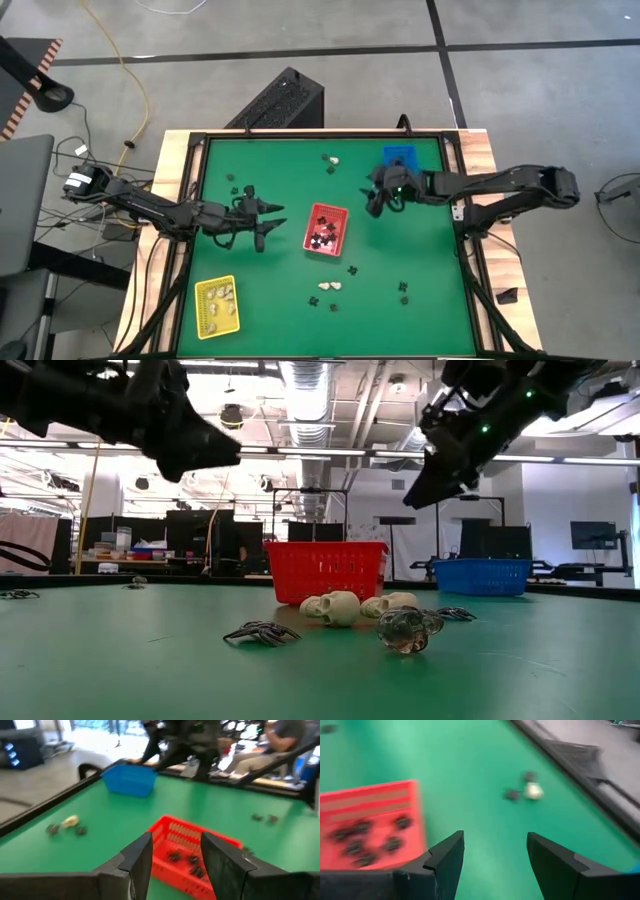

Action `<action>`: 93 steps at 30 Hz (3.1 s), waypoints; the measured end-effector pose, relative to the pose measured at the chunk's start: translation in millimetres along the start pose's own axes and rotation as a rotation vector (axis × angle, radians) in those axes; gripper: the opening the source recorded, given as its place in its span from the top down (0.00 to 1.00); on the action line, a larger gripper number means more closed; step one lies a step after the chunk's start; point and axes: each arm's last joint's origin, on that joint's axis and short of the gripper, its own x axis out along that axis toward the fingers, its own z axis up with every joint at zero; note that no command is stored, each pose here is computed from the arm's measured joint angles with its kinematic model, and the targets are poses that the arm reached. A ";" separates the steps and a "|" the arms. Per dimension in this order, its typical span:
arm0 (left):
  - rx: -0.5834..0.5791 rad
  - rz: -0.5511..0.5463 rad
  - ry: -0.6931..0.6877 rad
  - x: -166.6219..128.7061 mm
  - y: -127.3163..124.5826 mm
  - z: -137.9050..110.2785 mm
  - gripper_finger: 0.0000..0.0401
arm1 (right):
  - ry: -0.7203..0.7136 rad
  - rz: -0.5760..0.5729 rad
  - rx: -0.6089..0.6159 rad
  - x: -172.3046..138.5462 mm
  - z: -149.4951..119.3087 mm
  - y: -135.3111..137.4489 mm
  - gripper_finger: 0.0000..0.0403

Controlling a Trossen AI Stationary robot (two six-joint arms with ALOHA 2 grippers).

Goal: Sort Halloween decoration
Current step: Put the black spider toy into the red bin

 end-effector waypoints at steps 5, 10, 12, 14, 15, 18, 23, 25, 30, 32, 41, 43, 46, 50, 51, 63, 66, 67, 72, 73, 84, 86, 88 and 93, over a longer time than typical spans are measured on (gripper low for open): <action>-0.043 0.213 0.143 3.1 16.9 -5.0 0.61 | -0.008 0.096 -0.091 -0.6 -4.9 25.7 0.38; -0.255 0.495 0.494 3.5 58.8 -1.1 0.63 | -0.016 0.153 -0.133 -7.2 -8.1 40.5 0.38; -0.322 0.547 0.564 4.1 70.9 1.7 0.64 | -0.019 0.165 -0.173 -8.9 -9.0 43.7 0.38; -0.336 0.549 0.588 5.3 77.7 2.5 0.65 | -0.018 0.173 -0.193 -10.1 -9.8 45.6 0.38; -0.333 0.530 0.581 7.3 79.2 3.4 0.65 | -0.017 0.174 -0.196 -10.5 -10.1 46.1 0.38; -0.307 0.482 0.549 12.4 81.5 7.4 0.66 | -0.010 0.172 -0.198 -10.3 -10.8 45.7 0.38; -0.394 0.595 0.556 7.8 89.9 4.3 0.66 | 0.013 0.166 -0.208 -10.2 -13.1 44.9 0.38; -0.451 0.669 0.588 3.0 94.1 0.1 0.66 | 0.015 0.166 -0.208 -10.2 -13.3 44.8 0.38; -0.512 0.826 0.749 -9.0 100.4 -16.4 0.66 | 0.016 0.164 -0.208 -10.1 -13.3 44.5 0.38; -0.513 0.864 0.778 -9.5 102.4 -20.4 0.66 | 0.016 0.163 -0.208 -10.0 -13.2 44.3 0.38; -0.511 0.977 0.832 -5.8 119.5 -32.3 0.66 | 0.012 0.162 -0.205 -10.0 -12.8 44.4 0.38; -0.511 0.993 0.842 -2.7 124.1 -36.4 0.66 | 0.012 0.162 -0.205 -10.0 -12.8 44.4 0.38; -0.504 1.004 0.843 1.9 129.3 -40.7 0.66 | 0.012 0.162 -0.205 -10.0 -12.9 44.4 0.38; -0.500 1.015 0.859 4.7 133.2 -45.3 0.66 | 0.015 0.162 -0.206 -10.0 -13.1 44.3 0.38; -0.502 1.019 0.864 4.9 134.2 -46.3 0.66 | 0.016 0.162 -0.207 -10.0 -13.2 44.2 0.38; -0.504 1.025 0.891 5.8 136.9 -50.6 0.66 | 0.018 0.161 -0.208 -10.0 -13.4 44.2 0.38; -0.513 1.012 0.899 5.8 136.5 -50.8 0.66 | 0.018 0.161 -0.208 -10.0 -13.4 44.2 0.38; -0.514 1.011 0.901 5.8 136.5 -50.9 0.66 | 0.018 0.161 -0.208 -10.0 -13.4 44.2 0.38; -0.521 0.993 0.914 5.7 136.1 -51.3 0.66 | 0.018 0.161 -0.208 -10.0 -13.4 44.2 0.38; -0.522 0.992 0.915 5.7 136.1 -51.3 0.66 | 0.018 0.161 -0.208 -10.0 -13.3 44.2 0.38; -0.522 0.978 0.927 5.7 135.6 -51.9 0.75 | 0.018 0.161 -0.208 -10.0 -13.4 44.2 0.38; -0.518 0.972 0.931 5.7 135.5 -52.0 0.80 | 0.018 0.161 -0.208 -10.0 -13.4 44.2 0.38; -0.514 0.970 0.933 5.6 135.5 -52.1 0.83 | 0.018 0.161 -0.208 -10.0 -13.4 44.2 0.38; -0.492 0.968 0.935 5.7 135.7 -51.7 0.85 | 0.019 0.162 -0.208 -10.0 -13.4 44.2 0.38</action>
